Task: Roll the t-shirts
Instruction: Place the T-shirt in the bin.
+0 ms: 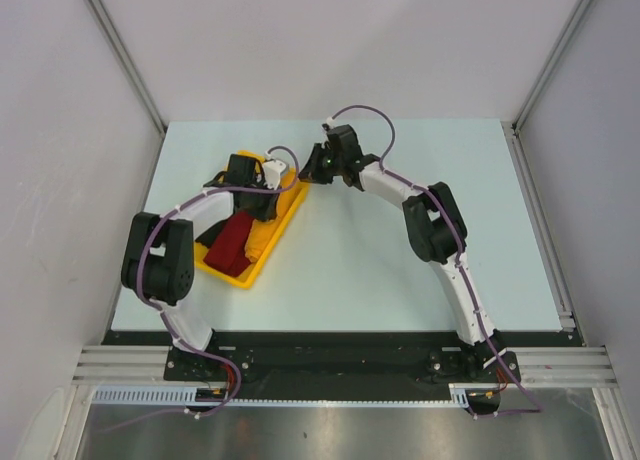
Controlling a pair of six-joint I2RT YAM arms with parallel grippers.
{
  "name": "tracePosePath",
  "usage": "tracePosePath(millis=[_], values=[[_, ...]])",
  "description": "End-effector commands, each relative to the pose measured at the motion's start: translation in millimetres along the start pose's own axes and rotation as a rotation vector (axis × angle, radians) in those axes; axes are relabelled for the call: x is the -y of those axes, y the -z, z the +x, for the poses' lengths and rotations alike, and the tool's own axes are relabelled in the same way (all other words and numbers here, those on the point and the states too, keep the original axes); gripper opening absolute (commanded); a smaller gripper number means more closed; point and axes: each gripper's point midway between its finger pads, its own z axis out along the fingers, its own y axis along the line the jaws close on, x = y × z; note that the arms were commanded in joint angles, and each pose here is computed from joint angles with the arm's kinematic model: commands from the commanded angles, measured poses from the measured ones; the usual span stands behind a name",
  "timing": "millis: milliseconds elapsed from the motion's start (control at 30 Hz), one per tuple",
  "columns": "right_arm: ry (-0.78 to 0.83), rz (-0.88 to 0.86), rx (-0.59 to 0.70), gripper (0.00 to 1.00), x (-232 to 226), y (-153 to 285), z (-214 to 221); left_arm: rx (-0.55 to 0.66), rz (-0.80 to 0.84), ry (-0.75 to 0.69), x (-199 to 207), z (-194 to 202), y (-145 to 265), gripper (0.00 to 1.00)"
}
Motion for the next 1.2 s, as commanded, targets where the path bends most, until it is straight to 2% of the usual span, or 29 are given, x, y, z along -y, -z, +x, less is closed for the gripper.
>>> tracePosePath(millis=[0,367,600,800,1000,1167], values=[[-0.014,0.029,0.085,0.09,-3.1,8.4,-29.6,-0.087,-0.029,0.114,-10.7,18.4,0.8,0.22],[-0.012,0.024,0.147,0.13,-11.8,32.3,-41.7,-0.090,-0.047,0.149,-17.2,10.6,1.1,0.34],[0.016,-0.026,0.193,0.27,-26.9,55.3,-40.5,0.005,-0.011,0.149,-8.9,-12.7,11.5,0.46],[0.039,-0.025,0.193,0.30,-33.4,60.5,-40.3,0.092,-0.001,0.144,-5.0,-33.9,27.3,0.50],[0.052,-0.024,0.181,0.35,-35.7,59.7,-35.8,0.120,-0.017,0.146,-5.7,-43.5,39.9,0.52],[0.088,-0.019,0.181,0.35,-44.8,60.2,-34.4,0.153,-0.063,0.175,-9.1,-50.2,54.6,0.52]])
